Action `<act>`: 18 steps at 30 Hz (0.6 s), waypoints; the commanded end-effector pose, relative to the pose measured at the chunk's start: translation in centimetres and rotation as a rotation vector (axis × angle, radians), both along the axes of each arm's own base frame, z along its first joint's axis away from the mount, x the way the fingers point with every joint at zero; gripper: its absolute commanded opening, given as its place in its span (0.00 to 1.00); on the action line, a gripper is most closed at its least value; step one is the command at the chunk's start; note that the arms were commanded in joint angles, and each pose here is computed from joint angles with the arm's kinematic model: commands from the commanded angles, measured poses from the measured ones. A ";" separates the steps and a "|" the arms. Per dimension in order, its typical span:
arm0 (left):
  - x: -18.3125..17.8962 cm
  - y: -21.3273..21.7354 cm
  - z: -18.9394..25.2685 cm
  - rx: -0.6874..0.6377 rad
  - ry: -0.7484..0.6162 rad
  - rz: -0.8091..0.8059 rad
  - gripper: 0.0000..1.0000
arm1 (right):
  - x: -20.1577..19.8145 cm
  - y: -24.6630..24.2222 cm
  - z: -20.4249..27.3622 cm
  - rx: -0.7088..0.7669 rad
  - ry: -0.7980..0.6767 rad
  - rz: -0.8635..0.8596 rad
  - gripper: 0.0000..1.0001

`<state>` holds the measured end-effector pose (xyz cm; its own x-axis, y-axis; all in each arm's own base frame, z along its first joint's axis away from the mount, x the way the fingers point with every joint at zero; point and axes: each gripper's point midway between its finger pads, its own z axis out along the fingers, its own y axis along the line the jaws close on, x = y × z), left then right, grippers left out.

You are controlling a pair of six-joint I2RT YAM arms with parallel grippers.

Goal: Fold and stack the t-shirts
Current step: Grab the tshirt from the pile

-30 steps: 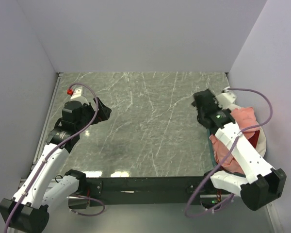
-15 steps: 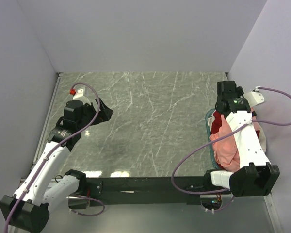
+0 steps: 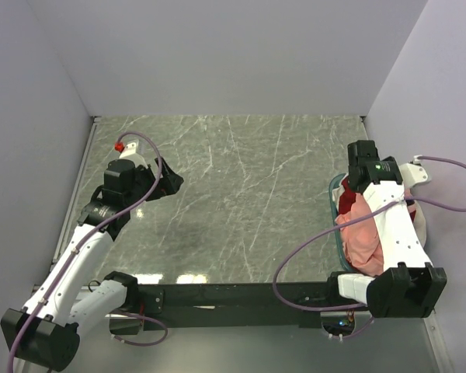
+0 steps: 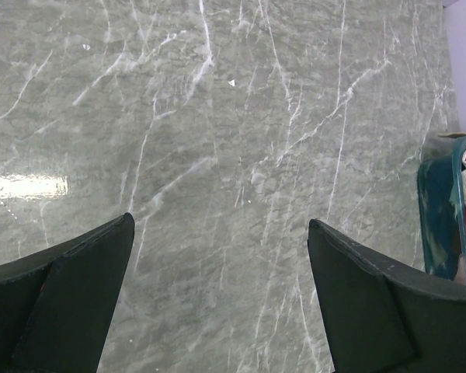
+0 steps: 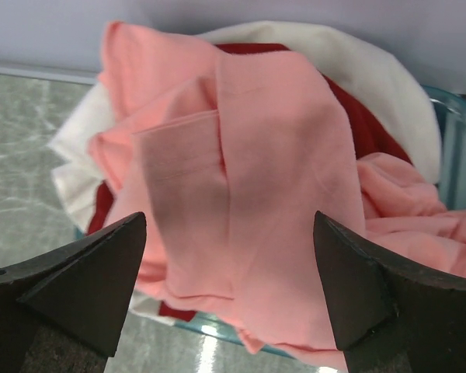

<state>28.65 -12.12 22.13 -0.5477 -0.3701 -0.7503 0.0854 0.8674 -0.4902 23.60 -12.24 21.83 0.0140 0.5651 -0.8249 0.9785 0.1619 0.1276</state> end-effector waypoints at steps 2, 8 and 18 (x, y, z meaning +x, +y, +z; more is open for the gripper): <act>0.0 -0.3 0.0 0.001 -0.006 -0.027 0.99 | -2.4 -1.5 -0.5 -0.052 0.043 -0.087 0.94; 0.0 -0.3 -0.4 0.003 0.006 -0.025 0.99 | -3.6 -1.9 0.3 -0.050 0.037 -0.123 0.94; 0.1 -0.2 -0.6 0.007 0.018 -0.018 0.99 | -4.3 -1.2 4.0 -0.006 -0.060 -0.098 0.89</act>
<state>28.66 -12.23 21.45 -0.5693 -0.3646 -0.7369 0.0763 0.8690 -0.4889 20.57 -13.10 23.71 0.0466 0.5690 -0.8210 0.9882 0.0936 0.1209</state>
